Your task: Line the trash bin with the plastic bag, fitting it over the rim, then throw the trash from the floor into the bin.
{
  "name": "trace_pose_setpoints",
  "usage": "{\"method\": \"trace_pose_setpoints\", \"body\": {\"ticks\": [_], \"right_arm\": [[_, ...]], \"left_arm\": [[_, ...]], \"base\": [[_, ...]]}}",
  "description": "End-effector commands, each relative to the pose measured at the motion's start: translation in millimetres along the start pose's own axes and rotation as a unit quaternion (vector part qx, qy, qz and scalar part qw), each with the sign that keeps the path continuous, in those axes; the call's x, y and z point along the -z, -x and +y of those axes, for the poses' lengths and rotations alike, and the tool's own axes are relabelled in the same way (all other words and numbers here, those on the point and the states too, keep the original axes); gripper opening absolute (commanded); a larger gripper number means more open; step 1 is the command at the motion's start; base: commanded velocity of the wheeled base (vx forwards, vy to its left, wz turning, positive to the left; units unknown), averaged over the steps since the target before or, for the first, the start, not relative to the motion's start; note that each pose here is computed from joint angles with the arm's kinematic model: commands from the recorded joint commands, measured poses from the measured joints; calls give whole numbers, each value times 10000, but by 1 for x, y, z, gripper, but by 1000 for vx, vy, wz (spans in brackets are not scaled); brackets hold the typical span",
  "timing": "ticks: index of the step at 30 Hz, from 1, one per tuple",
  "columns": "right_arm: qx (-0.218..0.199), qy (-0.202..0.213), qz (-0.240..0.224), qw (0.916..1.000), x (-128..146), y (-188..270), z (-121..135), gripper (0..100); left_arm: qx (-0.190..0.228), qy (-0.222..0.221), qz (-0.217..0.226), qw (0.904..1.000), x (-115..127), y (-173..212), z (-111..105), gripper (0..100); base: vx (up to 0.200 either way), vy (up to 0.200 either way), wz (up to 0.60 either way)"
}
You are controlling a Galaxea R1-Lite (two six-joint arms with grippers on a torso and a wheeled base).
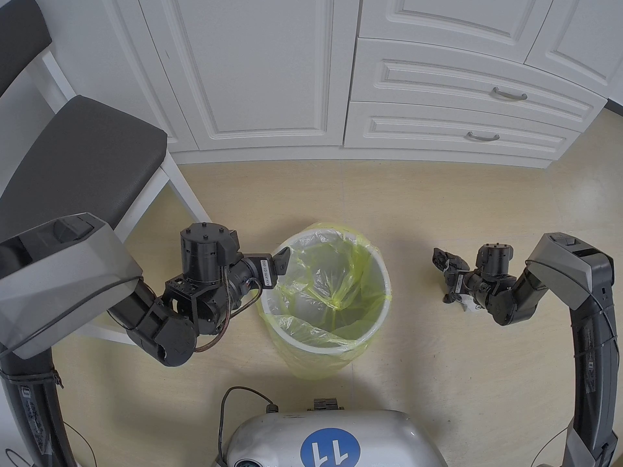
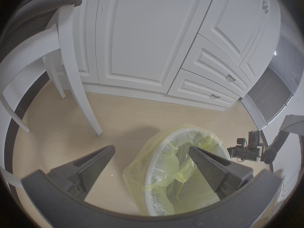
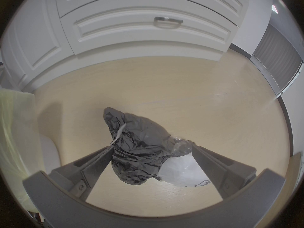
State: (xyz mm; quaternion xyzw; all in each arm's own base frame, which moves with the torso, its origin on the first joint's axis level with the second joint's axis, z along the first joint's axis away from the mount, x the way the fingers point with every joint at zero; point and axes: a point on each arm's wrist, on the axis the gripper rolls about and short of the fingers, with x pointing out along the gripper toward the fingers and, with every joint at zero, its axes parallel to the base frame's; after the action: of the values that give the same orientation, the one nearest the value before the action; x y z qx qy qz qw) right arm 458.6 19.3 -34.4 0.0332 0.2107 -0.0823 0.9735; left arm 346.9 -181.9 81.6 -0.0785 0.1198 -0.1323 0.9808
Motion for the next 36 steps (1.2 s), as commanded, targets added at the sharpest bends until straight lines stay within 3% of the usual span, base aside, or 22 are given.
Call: {"method": "trace_pose_setpoints", "body": {"ticks": [1, 7, 17, 18, 29, 33, 36], "right_arm": [[95, -3, 184, 9998, 22, -16, -8, 100], [161, -153, 195, 9996, 33, -32, -13, 100], [283, -482, 596, 9967, 35, -41, -18, 100], [288, -508, 617, 9964, 34, -41, -17, 0], [287, -529, 665, 9960, 31, -38, -20, 0], [206, -522, 577, 9968, 9, -19, -17, 0], [-180, -506, 408, 9977, -25, 18, -11, 0]], "left_arm": [[-1, 12, -44, 10000, -3, 0, 0, 100], [-6, 31, -91, 10000, -4, -1, 0, 100], [-77, 48, -183, 9998, -9, 1, 4, 100], [-81, 53, -199, 9998, -10, 2, 4, 100], [-72, 69, -305, 9995, -17, 6, 4, 100], [-61, 78, -349, 9993, -22, 11, 4, 100], [-19, 79, -393, 9992, -27, 17, 4, 100]], "base": [[0, 0, 0], [0, 0, 0], [0, 0, 0], [0, 0, 0], [0, 0, 0], [0, 0, 0], [0, 0, 0]]}}
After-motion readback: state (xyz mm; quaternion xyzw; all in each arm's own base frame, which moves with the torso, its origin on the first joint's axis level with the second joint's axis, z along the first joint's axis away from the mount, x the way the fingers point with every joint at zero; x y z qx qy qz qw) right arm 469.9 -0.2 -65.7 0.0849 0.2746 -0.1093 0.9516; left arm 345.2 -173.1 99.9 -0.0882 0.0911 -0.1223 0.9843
